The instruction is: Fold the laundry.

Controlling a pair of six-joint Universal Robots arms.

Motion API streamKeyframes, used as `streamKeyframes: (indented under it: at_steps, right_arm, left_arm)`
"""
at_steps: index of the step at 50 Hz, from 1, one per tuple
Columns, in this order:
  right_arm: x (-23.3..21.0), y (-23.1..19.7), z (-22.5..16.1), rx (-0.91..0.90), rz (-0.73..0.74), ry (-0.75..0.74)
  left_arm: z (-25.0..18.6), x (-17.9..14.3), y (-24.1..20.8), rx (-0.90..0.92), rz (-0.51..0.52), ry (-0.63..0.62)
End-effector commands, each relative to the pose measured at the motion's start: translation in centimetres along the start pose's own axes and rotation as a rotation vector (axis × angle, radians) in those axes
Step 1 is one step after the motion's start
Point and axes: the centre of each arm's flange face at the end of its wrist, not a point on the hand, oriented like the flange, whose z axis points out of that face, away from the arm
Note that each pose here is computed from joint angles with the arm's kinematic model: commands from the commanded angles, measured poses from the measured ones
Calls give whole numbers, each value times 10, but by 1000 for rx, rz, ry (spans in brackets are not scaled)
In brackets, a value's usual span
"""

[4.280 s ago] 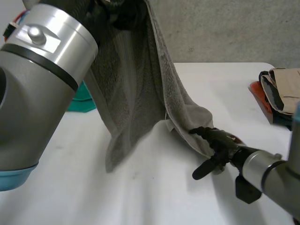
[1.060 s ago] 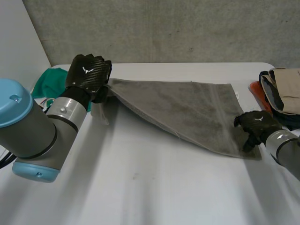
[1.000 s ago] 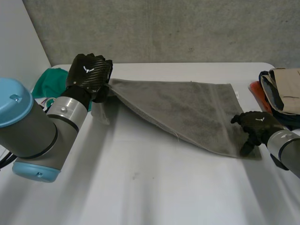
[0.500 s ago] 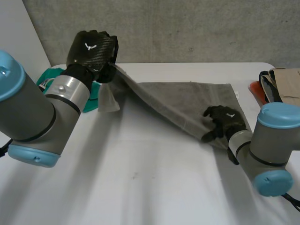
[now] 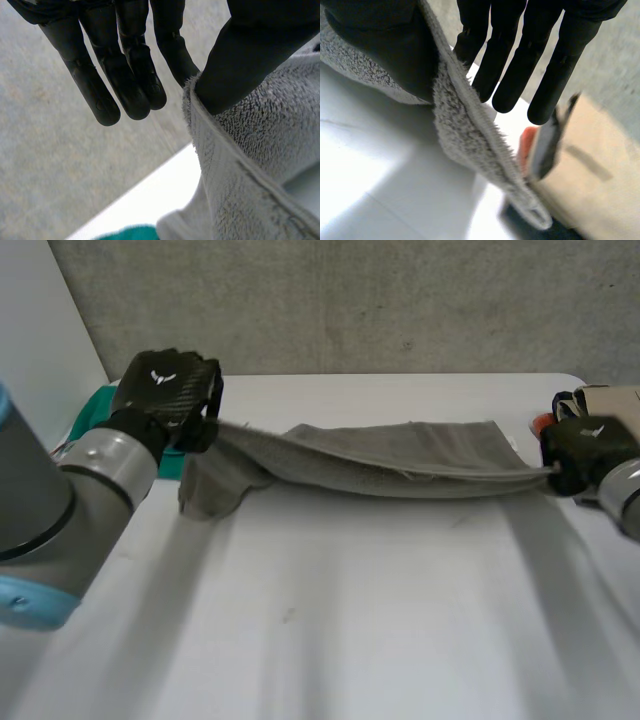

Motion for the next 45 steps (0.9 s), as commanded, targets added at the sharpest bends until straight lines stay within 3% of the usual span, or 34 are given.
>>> streamKeyframes:
  at_steps: [1, 4, 10, 16, 20, 23, 25, 26, 27, 29, 30, 34, 38, 45]
  right_arm:
    - [39, -57, -61, -71, -268, -32]
    - [43, -75, -79, -96, -339, -72]
    - [46, -85, -87, -124, -345, -102]
    - [33, -30, -30, -299, -291, -232]
    - [20, -32, 1, -263, -276, -247]
    - [13, -55, 31, -134, -218, -172]
    - [13, -74, 42, -36, -183, -115]
    - [18, -100, 48, 95, -140, -40]
    - [23, -113, 50, 164, -115, -1]
    - [37, -149, 54, 373, -27, 114]
    - [42, -159, 54, 432, -1, 145]
    - [61, -192, 51, 684, 108, 270]
    - [67, -201, 44, 765, 113, 312]
    - [52, -175, 59, 649, 98, 230]
  left_arm:
    - [-42, -22, -22, -120, 67, -25]
    - [-51, -26, -28, -134, 104, -28]
    - [-52, -29, -16, -200, 169, 1]
    - [-16, -19, 54, -390, 169, 77]
    - [16, -17, 71, -383, 193, 86]
    - [58, -23, 61, -259, 220, 50]
    - [86, -31, 36, -99, 231, -6]
    - [93, -34, 22, -25, 237, -30]
    - [107, -42, -9, 146, 248, -90]
    - [116, -47, -33, 299, 244, -141]
    - [121, -54, -56, 458, 235, -193]
    - [121, -77, -103, 772, 208, -313]
    - [119, -88, -104, 742, 205, -329]
    - [119, -79, -50, 499, 181, -256]
